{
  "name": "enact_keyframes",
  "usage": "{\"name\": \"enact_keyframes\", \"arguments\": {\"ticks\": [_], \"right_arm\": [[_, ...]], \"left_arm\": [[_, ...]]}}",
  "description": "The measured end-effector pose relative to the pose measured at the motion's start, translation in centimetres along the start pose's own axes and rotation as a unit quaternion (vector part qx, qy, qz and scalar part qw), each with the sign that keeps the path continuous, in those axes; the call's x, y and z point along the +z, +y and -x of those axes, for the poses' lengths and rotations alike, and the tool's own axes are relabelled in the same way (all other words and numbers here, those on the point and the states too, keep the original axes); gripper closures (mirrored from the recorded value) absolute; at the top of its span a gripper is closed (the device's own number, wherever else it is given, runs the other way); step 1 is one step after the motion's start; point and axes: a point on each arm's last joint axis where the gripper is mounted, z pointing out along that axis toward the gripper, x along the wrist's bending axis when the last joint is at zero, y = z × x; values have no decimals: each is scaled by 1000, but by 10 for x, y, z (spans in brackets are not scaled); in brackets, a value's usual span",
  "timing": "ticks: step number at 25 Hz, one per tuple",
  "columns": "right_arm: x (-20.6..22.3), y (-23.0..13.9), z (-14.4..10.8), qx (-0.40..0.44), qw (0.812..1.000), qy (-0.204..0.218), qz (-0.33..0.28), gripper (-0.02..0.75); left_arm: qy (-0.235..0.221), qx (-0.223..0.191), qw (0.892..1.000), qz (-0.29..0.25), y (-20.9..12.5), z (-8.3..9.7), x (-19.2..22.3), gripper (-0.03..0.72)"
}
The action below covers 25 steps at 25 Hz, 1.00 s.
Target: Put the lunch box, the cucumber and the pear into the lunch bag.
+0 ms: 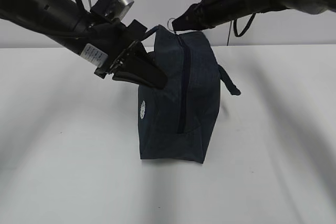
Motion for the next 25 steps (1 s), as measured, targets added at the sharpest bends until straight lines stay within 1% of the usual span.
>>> {"name": "enact_keyframes", "arguments": {"ticks": [4,8,9,10,11,13,14,15,16,17,18,20,22,25], "right_arm": [[12,-14,18,31,999,18,-8,754],[9,-14,20,32,999,24,-13,754],[8,-13,20,32,999,26,-13,754],[8,-13,20,32,999,28,-14,754],[8,-13,20,31,999,30,-15,754],[8,-14,19,31,999,31,-17,754],[7,-14,19,31,999,33,-19,754],[7,-14,19,31,999,35,-20,754],[7,-15,19,29,999,35,-23,754],[7,-15,18,29,999,37,-24,754],[7,-15,18,28,999,37,-27,754],[7,-15,18,27,999,37,-27,754],[7,-15,18,27,999,37,-27,754],[7,-16,18,27,998,40,-29,754]], "left_arm": [[0,0,1000,-2,0,0,0,680],[0,0,1000,-3,-1,0,0,676],[-1,-1,1000,-3,-1,0,0,654],[-2,-1,1000,-5,-1,0,0,615],[-5,-2,1000,-9,-2,0,-1,537],[-8,-13,1000,-12,-2,-1,-3,317],[-7,-22,1000,-11,-2,-2,-6,224],[0,-29,1000,-8,-3,-2,-11,134],[7,-33,999,-2,-3,0,-18,84],[12,-32,999,9,-3,3,-28,68],[15,-32,999,21,-3,7,-37,67],[19,-42,998,50,-3,18,-58,95],[31,-66,993,93,-1,24,-73,132],[47,-87,984,146,6,23,-83,174]]}}
